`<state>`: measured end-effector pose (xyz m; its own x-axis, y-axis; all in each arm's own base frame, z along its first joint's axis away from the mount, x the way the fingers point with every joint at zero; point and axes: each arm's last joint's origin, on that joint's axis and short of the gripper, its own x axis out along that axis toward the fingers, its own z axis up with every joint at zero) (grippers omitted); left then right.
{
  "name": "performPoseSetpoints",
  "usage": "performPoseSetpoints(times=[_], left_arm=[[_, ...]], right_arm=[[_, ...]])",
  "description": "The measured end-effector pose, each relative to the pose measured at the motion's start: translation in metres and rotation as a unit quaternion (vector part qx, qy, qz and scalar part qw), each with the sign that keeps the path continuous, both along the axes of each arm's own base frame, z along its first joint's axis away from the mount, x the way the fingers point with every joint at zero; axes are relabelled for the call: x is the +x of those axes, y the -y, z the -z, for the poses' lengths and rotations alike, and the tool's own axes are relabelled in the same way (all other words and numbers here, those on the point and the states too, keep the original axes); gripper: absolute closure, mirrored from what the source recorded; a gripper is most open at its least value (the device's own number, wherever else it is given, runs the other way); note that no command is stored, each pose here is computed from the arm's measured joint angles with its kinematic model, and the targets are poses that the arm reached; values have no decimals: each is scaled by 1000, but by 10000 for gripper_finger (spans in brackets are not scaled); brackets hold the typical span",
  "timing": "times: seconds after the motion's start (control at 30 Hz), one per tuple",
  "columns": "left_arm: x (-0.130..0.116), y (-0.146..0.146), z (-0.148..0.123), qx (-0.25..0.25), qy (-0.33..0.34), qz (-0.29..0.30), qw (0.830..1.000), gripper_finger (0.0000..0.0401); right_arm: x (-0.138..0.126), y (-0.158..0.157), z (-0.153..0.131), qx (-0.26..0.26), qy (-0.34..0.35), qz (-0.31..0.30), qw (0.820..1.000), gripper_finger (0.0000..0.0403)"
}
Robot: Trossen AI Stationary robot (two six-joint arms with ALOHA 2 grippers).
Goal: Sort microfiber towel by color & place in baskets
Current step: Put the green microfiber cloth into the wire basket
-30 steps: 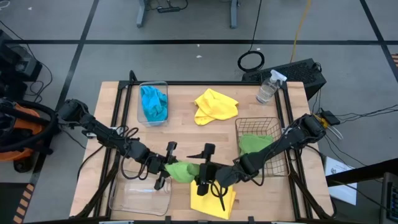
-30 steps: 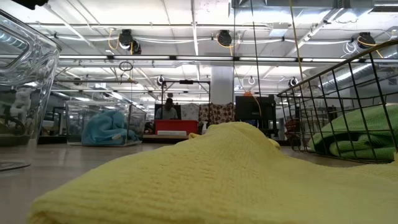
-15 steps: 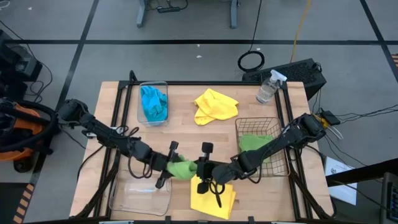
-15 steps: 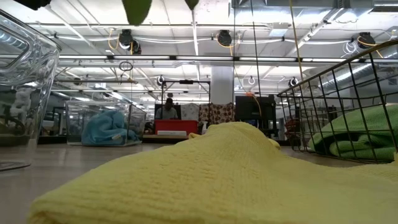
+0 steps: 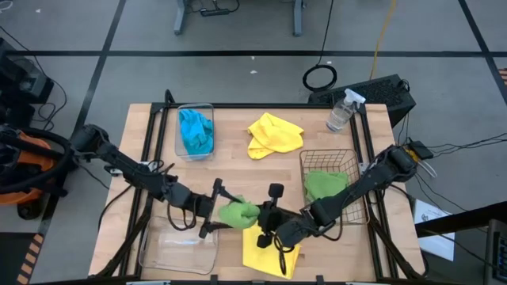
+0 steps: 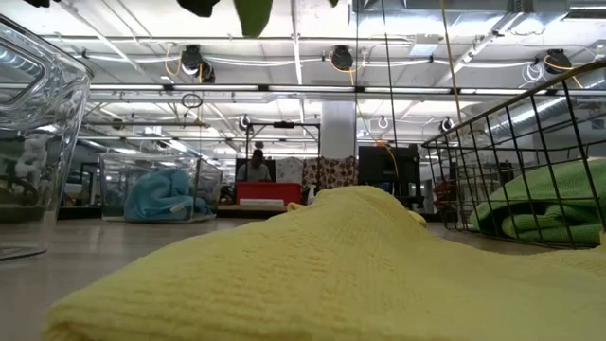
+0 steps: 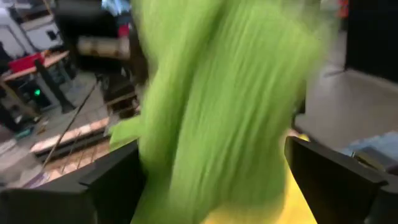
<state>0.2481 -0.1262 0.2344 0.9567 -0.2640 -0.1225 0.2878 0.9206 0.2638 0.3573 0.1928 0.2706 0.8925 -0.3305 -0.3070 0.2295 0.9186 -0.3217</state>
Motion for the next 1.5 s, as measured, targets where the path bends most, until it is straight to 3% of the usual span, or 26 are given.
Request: performPoseSetpoints(times=[0.33,0.5,0.67,0.77,0.97,1.17,1.33,1.5], left_arm=[[-14,-3,-3,39,-30,-94,994,27],[-15,-4,-2,44,-36,-98,994,27],[-15,-4,-2,36,-36,-99,994,27],[-15,-4,-2,32,-38,-100,994,27],[-15,-4,-1,33,-40,-100,994,27],[-15,-4,-1,33,-40,-100,994,27],[-15,-4,-1,20,-43,-95,994,27],[-15,-4,1,25,-51,-94,994,27]], right_arm=[[-45,-2,-47,-17,20,21,999,399],[-79,19,-60,-41,-16,83,996,399],[-107,50,-53,15,-56,179,982,397],[-122,64,-43,58,-96,246,963,396],[-138,76,-29,145,-150,379,902,395],[-142,82,-8,174,-185,427,868,395],[-153,89,22,180,-251,471,827,395],[-161,85,43,221,-322,482,784,395]])
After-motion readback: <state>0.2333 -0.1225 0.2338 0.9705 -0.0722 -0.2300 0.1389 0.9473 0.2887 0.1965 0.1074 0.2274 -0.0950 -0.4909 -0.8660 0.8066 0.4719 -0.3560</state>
